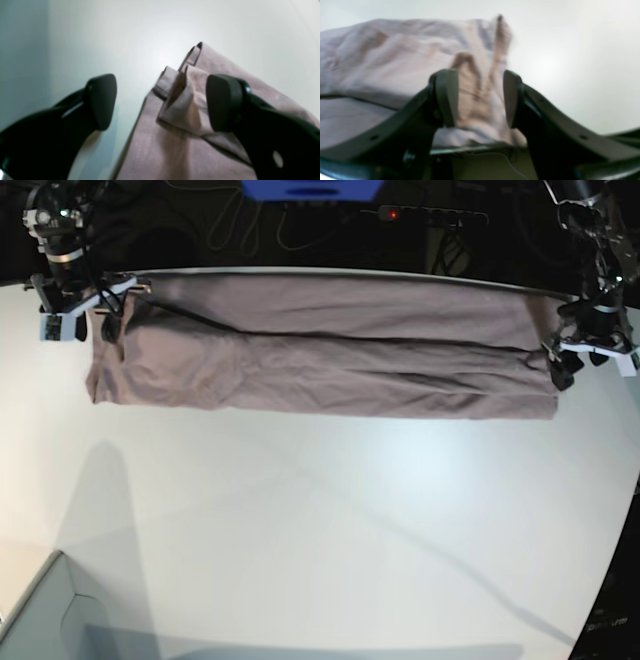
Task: Layout the t-shirt on the table in an organized manner, then fold the t-shirt properly
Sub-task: 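Release the hem and straighten the folded strip with both grippers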
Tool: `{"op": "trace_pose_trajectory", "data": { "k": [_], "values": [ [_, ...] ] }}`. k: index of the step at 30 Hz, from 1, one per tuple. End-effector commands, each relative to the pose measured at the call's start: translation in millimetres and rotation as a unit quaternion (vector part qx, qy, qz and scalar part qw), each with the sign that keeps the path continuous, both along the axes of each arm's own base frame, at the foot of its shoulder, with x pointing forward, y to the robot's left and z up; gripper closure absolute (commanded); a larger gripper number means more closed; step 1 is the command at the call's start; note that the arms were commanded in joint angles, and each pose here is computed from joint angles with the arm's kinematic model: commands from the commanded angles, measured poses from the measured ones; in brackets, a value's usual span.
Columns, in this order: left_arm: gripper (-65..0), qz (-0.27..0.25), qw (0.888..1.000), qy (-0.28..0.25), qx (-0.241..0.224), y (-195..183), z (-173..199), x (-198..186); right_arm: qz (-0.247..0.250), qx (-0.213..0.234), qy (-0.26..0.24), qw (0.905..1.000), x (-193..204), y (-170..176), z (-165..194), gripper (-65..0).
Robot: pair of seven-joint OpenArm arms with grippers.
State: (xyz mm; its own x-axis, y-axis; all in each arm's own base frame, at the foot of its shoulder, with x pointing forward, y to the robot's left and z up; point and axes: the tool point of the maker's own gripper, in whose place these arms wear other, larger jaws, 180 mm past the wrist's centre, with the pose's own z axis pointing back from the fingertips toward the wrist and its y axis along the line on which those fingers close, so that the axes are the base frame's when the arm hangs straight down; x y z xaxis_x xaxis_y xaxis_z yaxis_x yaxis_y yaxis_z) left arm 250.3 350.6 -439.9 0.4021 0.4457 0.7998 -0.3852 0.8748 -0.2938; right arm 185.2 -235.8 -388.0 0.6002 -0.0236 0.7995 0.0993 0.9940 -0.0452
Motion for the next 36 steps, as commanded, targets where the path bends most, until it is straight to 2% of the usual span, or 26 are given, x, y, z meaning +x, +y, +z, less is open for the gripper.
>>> {"op": "trace_pose_trajectory", "data": {
  "k": [1,7,10,13,16,25,27,29,33,36],
  "values": [
    [-54.1,0.002,1.000,-0.023,0.013,9,15,8,0.017,0.001,-0.028,0.9994,10,8,14,-29.5],
    [-54.1,0.002,1.000,-0.022,0.012,9,14,7,0.086,0.037,-0.030,0.9952,22,62,9,-29.7],
    [-54.1,0.001,1.000,-0.021,0.011,8,13,7,0.098,0.065,-0.009,0.9930,20,79,-12,-29.8],
    [-54.1,0.005,1.000,-0.007,0.000,6,1,2,0.092,0.085,0.010,0.9920,21,83,-33,-29.8],
    [-54.1,0.008,1.000,-0.002,-0.010,3,-6,3,0.096,0.076,0.039,0.9917,14,74,-51,-29.7],
    [-53.9,0.011,0.999,-0.003,-0.033,-16,-16,3,0.084,0.070,0.058,0.9923,18,60,-68,-29.7],
    [-53.4,-0.004,0.999,0.000,-0.039,-29,-20,6,0.084,0.070,0.060,0.9922,17,60,-70,-29.7],
    [-49.1,-0.014,0.999,0.002,-0.041,-36,-22,9,0.084,0.071,0.061,0.9921,17,60,-70,-29.7],
    [-33.3,-0.011,0.999,0.003,-0.047,-40,-24,8,0.086,0.072,0.062,0.9918,16,62,-71,-29.6],
    [-27.1,-0.010,0.999,0.002,-0.052,-44,-26,7,0.086,0.072,0.062,0.9917,16,62,-71,-29.6]
  ]
}}
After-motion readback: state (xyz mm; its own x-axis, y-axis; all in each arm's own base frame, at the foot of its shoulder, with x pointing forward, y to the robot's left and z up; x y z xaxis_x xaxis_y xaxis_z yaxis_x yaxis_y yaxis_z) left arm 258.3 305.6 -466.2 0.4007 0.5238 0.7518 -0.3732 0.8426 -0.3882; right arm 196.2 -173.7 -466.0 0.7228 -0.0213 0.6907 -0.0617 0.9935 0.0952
